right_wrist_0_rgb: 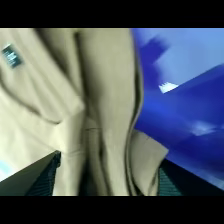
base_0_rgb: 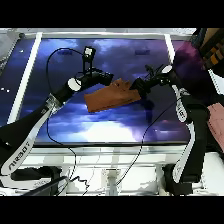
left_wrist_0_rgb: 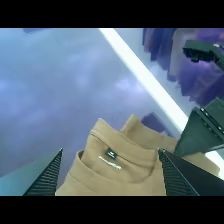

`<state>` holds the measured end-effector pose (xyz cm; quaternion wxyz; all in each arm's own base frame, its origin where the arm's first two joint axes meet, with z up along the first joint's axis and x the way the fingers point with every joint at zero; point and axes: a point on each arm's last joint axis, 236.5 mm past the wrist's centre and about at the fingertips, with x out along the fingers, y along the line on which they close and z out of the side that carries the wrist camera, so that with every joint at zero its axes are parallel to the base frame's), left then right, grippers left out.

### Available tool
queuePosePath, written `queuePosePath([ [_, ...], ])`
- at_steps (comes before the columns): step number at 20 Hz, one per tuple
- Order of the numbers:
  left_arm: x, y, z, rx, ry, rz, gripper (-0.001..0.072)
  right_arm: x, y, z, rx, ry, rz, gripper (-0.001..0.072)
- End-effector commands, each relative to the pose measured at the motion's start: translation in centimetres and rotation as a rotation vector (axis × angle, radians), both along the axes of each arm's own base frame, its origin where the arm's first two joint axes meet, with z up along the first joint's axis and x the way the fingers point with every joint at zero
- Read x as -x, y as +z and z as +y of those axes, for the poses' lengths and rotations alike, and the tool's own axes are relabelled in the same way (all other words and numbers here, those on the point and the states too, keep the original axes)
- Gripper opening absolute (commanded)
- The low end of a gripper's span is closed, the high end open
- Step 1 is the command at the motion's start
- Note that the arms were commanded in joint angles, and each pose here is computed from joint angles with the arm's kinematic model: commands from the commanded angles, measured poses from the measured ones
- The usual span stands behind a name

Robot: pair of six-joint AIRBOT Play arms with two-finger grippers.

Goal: Fold the clothes and pants, and hang the long-sleeved shirts on hangers.

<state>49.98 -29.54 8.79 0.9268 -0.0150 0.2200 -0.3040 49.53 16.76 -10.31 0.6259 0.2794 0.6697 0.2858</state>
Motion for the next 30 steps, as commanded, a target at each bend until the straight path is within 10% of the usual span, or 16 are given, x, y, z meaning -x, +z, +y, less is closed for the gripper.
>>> queuePosePath([
  [1, 0.1, -0.2, 0.3, -0.002, -0.006, 0.013, 0.0694, 3.3, 0.2, 2.2, -0.081, 0.099, 0.108, 0.0688],
  [9, 1.0, -0.9, -0.2, -0.008, -0.047, 0.051, 0.0694, 5.0, -1.4, 10.5, -0.003, 0.225, 0.014, 0.0684],
  [13, 0.2, -0.8, 1.6, -0.081, -0.041, 0.008, 0.0693, 5.4, -3.1, 14.8, 0.094, 0.222, -0.047, 0.0016],
  [21, -1.8, 6.6, 12.4, -0.251, 0.089, -0.185, 0.0688, 0.7, 5.1, 14.0, 0.055, 0.141, -0.215, 0.0010],
  [28, 0.6, 9.2, 22.4, -0.554, 0.139, -0.201, 0.0018, -3.8, 24.5, -5.6, 0.137, -0.252, -0.479, 0.0010],
  [30, 1.3, 8.9, 24.3, -0.577, 0.150, -0.160, 0.0016, -3.0, 29.6, -13.3, 0.215, -0.405, -0.569, 0.0010],
])
